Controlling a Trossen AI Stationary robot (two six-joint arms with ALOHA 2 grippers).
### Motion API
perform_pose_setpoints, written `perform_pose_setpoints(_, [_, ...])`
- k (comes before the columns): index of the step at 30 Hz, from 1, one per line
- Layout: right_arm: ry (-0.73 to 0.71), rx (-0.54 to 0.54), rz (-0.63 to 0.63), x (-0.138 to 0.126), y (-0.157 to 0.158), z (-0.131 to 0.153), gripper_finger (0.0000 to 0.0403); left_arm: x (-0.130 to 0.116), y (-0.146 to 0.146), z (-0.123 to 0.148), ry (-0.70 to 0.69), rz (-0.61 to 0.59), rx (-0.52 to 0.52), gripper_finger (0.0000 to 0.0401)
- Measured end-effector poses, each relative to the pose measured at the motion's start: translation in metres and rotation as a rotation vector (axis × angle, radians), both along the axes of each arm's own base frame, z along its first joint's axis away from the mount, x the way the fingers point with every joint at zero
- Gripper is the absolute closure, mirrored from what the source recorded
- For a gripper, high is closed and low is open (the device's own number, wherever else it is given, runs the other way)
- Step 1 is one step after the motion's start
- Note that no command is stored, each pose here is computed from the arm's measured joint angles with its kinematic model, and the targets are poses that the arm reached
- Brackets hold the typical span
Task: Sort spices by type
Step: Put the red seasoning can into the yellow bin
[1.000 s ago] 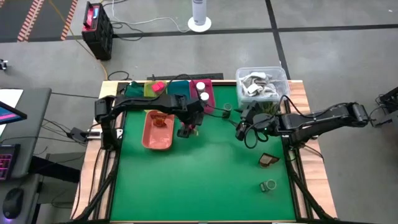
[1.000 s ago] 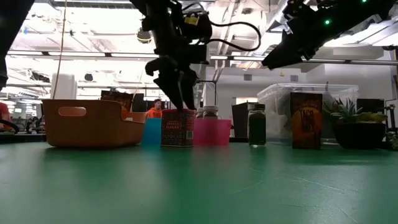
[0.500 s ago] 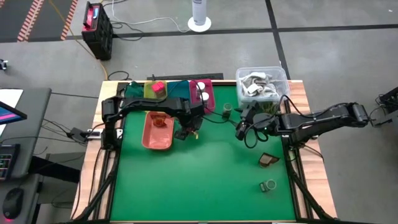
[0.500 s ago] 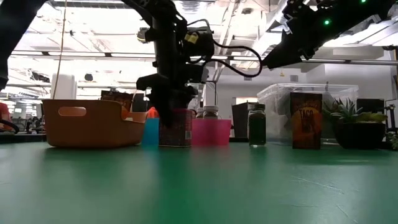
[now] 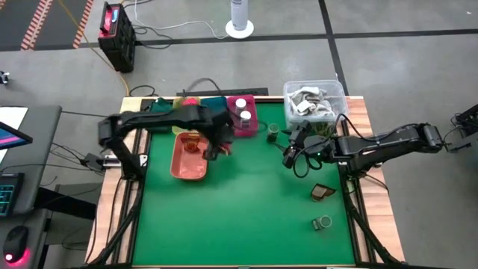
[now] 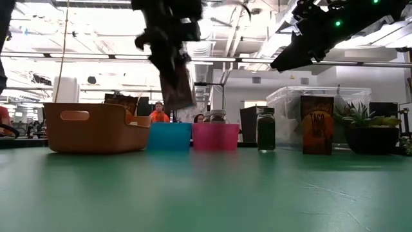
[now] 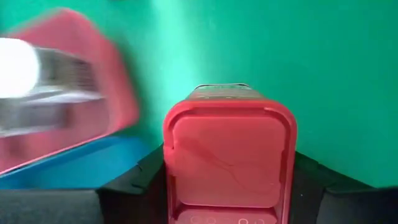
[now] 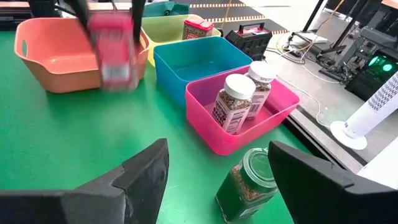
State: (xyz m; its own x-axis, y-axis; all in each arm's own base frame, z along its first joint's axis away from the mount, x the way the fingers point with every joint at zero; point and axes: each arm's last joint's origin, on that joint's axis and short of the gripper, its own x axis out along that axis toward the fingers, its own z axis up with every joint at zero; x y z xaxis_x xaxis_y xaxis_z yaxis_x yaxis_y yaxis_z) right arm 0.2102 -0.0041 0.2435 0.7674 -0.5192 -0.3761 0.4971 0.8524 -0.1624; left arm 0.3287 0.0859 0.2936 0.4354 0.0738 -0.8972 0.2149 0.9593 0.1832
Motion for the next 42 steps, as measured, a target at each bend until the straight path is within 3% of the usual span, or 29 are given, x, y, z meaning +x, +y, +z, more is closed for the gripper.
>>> perform_pose_setpoints(5, [-0.009, 0.001, 0.0, 0.0, 0.0, 0.001, 0.0101, -0.037, 0.021, 0.044, -0.113, 0.156, 0.161, 0.0199])
perform_pose_setpoints(9, [-0.037, 0.003, 0.0, 0.001, 0.0, 0.003, 0.0101, -0.064, 0.052, 0.058, -0.112, 0.325, 0.257, 0.0199])
perform_pose_setpoints(15, [-0.047, 0.015, 0.025, 0.002, 0.001, 0.004, 0.0101, -0.098, 0.1, 0.044, 0.018, 0.544, 0.185, 0.0194])
perform_pose_setpoints(18, [-0.043, 0.01, 0.028, 0.002, 0.001, 0.004, 0.0101, -0.105, 0.115, 0.034, 0.054, 0.611, 0.097, 0.0193])
perform_pose_setpoints(28, [-0.036, 0.003, 0.043, 0.002, 0.003, 0.003, 0.0101, -0.092, 0.136, -0.01, 0.214, 0.68, -0.035, 0.0193])
perform_pose_setpoints(38, [-0.035, 0.004, 0.085, 0.002, 0.012, 0.003, 0.0101, -0.097, 0.13, -0.028, 0.31, 0.685, 0.007, 0.0192])
perform_pose_setpoints(42, [-0.038, 0.008, 0.089, 0.002, 0.013, 0.003, 0.0101, -0.105, 0.122, -0.016, 0.253, 0.687, 0.026, 0.0192])
